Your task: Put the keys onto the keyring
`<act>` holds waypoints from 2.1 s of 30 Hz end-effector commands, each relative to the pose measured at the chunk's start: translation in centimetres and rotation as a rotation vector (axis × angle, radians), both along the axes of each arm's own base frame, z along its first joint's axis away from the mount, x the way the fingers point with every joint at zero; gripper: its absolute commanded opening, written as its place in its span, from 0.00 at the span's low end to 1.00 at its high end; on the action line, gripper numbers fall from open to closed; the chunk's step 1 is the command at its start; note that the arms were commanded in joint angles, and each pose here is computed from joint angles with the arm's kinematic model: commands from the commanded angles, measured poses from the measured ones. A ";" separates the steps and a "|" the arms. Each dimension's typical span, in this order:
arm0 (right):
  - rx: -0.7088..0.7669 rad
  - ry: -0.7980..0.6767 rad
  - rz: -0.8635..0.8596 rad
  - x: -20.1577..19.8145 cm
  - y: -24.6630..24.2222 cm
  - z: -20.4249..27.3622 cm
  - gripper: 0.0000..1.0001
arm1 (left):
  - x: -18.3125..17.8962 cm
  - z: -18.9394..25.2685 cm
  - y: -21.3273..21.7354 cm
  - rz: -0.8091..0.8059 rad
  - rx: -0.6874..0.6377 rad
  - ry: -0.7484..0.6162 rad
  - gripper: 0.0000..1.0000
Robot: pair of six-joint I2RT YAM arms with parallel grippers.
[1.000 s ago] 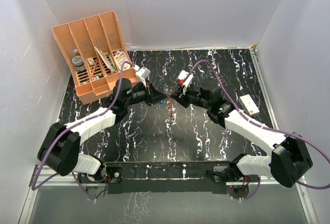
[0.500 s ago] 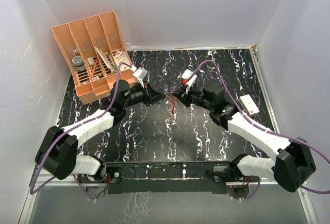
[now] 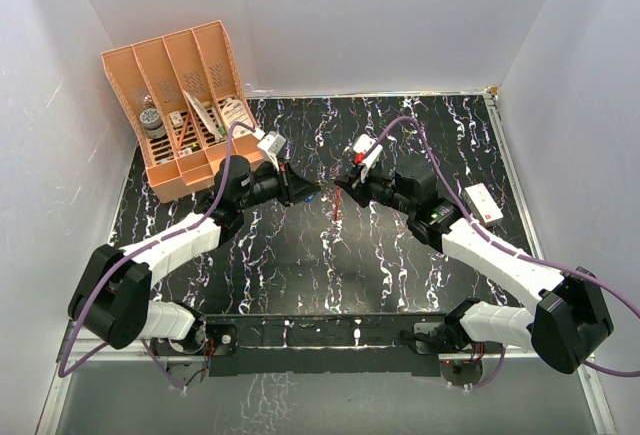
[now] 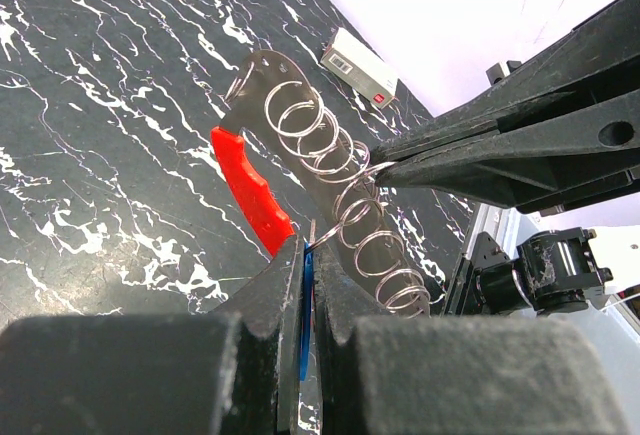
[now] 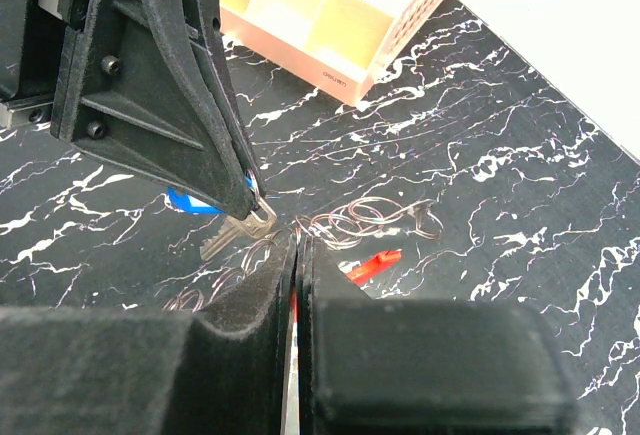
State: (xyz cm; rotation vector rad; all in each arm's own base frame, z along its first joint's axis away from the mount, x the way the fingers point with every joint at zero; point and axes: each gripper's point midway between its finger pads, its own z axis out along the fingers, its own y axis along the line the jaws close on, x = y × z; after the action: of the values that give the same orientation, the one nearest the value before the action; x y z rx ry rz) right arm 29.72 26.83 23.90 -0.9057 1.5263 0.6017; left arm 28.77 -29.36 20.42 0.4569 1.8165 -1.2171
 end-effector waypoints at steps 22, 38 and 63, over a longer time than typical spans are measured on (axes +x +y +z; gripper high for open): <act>0.084 -0.092 0.038 0.3 1.2 3.8 0.00 | -0.2 1.9 -0.4 -0.047 -0.032 -0.078 0.00; 0.092 -0.071 0.101 0.3 2.5 3.5 0.00 | 0.2 1.1 -1.2 -0.085 -0.026 -0.057 0.00; 0.165 -0.035 0.172 -0.5 3.8 4.3 0.00 | 0.3 1.0 -1.4 -0.086 -0.032 -0.051 0.00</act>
State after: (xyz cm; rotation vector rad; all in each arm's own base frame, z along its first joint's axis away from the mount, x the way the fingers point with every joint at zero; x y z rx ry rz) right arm 29.23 29.21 22.90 -0.9420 1.5257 0.7571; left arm 28.64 -30.48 19.20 0.5283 1.8247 -1.2756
